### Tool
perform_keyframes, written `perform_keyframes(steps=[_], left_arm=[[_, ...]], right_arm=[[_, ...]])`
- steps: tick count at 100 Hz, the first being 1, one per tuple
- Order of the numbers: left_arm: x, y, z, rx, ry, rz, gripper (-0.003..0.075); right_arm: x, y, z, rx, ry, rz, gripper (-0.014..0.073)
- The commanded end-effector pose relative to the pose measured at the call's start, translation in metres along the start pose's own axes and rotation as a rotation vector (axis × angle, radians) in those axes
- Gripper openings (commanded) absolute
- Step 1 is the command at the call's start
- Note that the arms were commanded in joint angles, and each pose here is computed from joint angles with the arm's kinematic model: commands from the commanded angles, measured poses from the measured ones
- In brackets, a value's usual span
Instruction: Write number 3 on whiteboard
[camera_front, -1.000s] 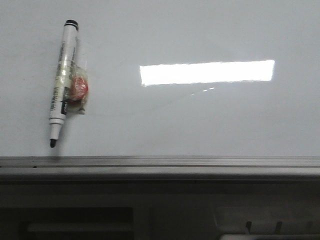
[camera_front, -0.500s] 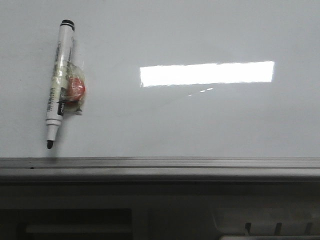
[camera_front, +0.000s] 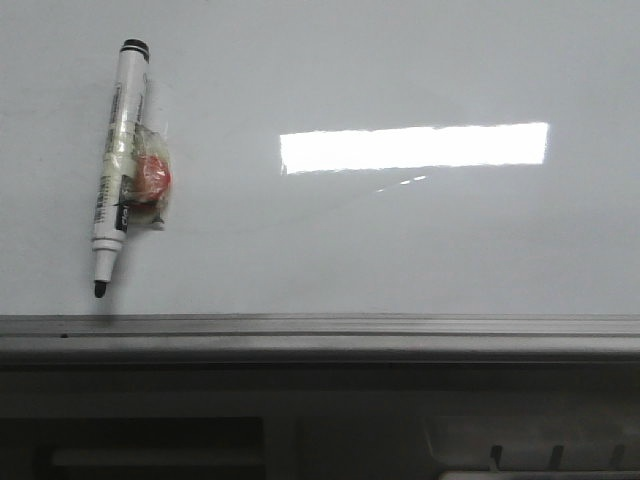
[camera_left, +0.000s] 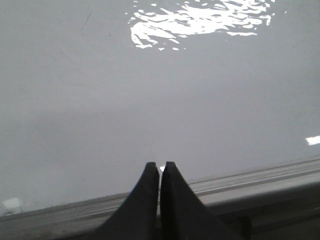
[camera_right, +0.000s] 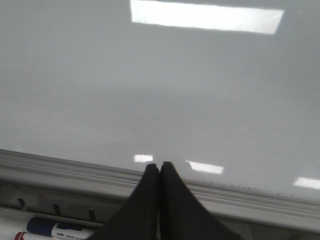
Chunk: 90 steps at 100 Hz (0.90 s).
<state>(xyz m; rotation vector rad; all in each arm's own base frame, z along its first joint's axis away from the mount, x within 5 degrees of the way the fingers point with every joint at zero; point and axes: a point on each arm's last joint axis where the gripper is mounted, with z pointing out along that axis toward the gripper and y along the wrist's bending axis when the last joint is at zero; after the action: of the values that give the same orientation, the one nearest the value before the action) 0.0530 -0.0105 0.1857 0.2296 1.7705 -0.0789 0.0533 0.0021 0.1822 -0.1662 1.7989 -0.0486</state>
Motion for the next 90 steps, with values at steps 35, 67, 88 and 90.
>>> perform_keyframes(steps=[35, 67, 88, 90], left_arm=[[-0.005, 0.001, -0.001, -0.013, -0.093, -0.018, -0.0021], [-0.007, -0.001, -0.001, 0.019, -0.122, -0.153, -0.0021], [-0.016, -0.004, -0.003, 0.091, -0.2, -0.533, -0.002], [-0.016, -0.003, -0.003, 0.089, -0.211, -0.544, -0.0021]], right_arm=[[0.008, 0.001, 0.002, 0.006, 0.001, -0.013, -0.005], [0.01, 0.001, 0.002, 0.006, 0.014, -0.015, -0.005], [0.008, 0.0, 0.002, 0.008, -0.003, -0.019, -0.005], [0.007, 0.0, 0.002, 0.008, -0.013, -0.02, -0.005]])
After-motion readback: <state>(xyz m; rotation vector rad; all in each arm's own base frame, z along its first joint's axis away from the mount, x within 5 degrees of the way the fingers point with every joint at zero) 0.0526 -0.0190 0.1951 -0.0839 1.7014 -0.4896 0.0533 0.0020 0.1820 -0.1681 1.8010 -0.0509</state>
